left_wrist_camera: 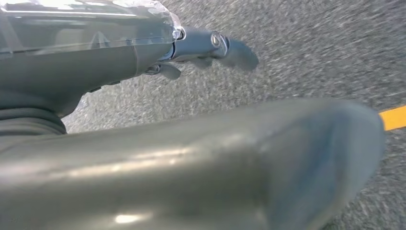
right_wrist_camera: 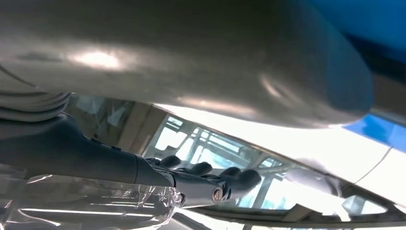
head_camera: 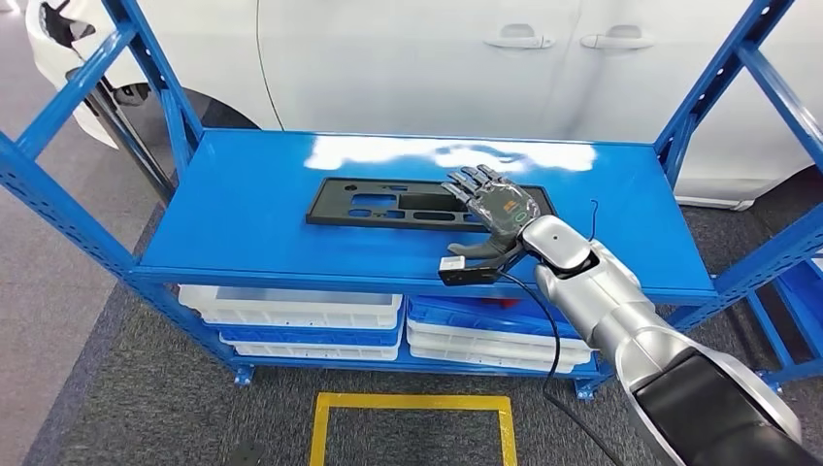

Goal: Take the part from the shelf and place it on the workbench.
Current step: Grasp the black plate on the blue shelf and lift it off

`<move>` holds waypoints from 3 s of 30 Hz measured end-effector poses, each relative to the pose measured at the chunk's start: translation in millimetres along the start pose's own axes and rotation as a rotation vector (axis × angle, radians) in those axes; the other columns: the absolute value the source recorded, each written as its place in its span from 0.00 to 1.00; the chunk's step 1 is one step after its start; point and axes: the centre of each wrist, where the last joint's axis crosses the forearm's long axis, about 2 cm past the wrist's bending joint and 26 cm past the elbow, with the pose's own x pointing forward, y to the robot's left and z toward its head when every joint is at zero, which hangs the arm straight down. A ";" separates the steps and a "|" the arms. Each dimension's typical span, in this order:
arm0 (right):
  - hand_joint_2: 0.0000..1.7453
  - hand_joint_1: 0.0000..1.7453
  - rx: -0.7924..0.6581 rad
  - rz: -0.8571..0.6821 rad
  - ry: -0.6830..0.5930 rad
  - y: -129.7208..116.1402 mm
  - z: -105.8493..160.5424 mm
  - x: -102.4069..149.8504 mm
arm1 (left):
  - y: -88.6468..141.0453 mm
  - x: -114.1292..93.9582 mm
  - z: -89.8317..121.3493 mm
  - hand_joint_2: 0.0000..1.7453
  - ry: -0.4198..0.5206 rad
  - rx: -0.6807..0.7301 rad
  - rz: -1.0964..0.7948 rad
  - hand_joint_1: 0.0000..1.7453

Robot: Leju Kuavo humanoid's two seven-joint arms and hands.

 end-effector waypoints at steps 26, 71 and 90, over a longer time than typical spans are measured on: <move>1.00 0.00 0.015 0.017 -0.009 15.7 9.9 3.2 | -0.3 3.3 -0.3 0.00 -0.034 -0.009 -0.005 0.00; 1.00 0.04 0.062 0.041 -0.010 41.3 12.2 41.4 | -1.6 7.8 -0.6 0.00 -0.057 -0.012 -0.003 0.00; 1.00 1.00 0.064 0.026 -0.019 42.7 7.6 54.8 | -2.4 7.6 -0.5 0.00 -0.059 -0.016 -0.006 0.00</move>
